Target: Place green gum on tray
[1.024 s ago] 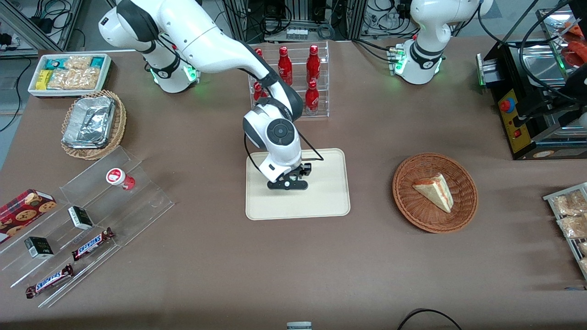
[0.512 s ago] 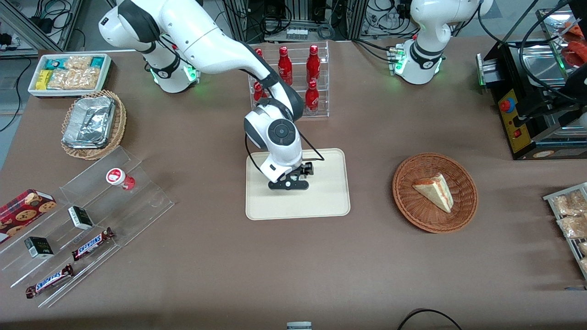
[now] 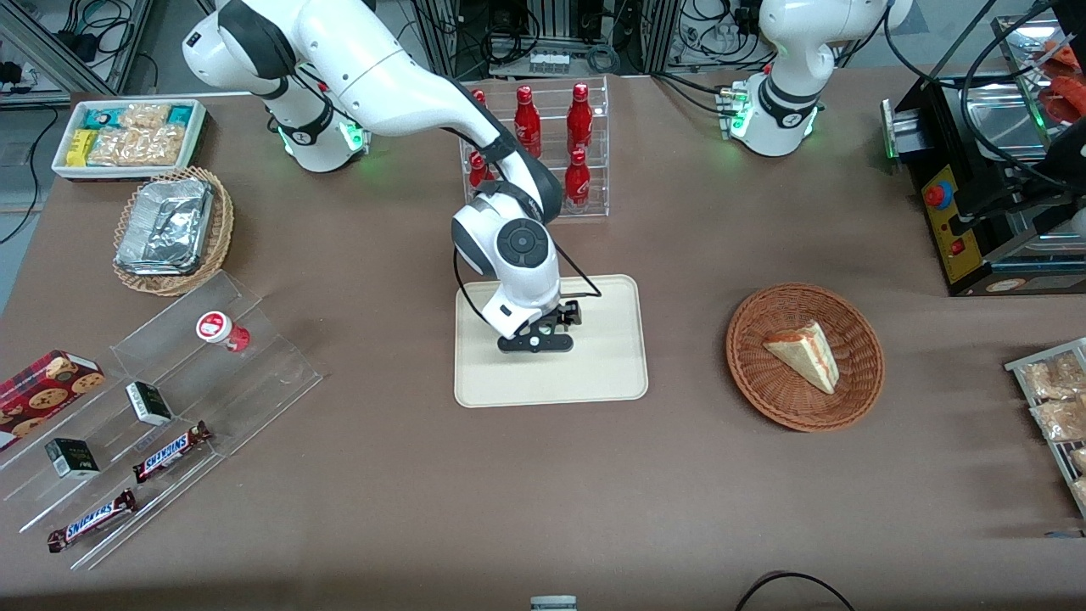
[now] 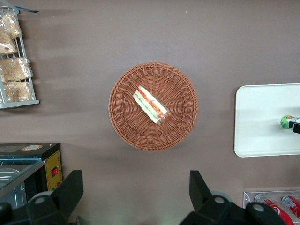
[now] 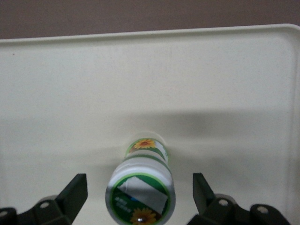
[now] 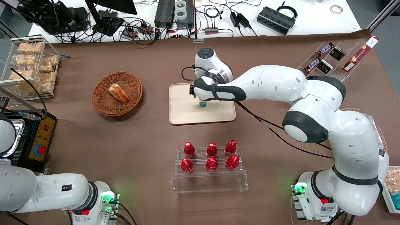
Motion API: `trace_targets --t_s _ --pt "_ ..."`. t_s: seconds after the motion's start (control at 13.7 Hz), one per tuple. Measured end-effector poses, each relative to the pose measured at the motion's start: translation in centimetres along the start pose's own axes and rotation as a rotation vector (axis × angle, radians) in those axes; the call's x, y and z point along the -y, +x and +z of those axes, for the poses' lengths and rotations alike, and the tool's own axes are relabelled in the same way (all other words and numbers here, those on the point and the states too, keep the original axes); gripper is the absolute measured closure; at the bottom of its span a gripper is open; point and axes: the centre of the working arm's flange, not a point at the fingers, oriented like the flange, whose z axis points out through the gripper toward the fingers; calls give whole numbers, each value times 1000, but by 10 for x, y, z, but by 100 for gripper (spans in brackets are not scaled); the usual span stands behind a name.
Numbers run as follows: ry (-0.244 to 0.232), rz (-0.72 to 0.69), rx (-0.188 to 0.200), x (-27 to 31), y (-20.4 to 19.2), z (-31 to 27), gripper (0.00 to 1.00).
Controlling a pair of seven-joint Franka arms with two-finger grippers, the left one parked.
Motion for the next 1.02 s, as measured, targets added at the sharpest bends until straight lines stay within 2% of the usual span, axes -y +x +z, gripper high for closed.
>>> trace_targets --t_s 0.22,0.44,0.59,0.8,1.02 --pt "0 -16 -2 0 3 -12 0" --pt "-17 -81 15 -10 10 -45 0" --pt "-30 -126 37 -23 15 -71 0" --pt "-73 -225 74 -54 27 -103 0" --pt "-84 -242 106 -87 32 -140 0"
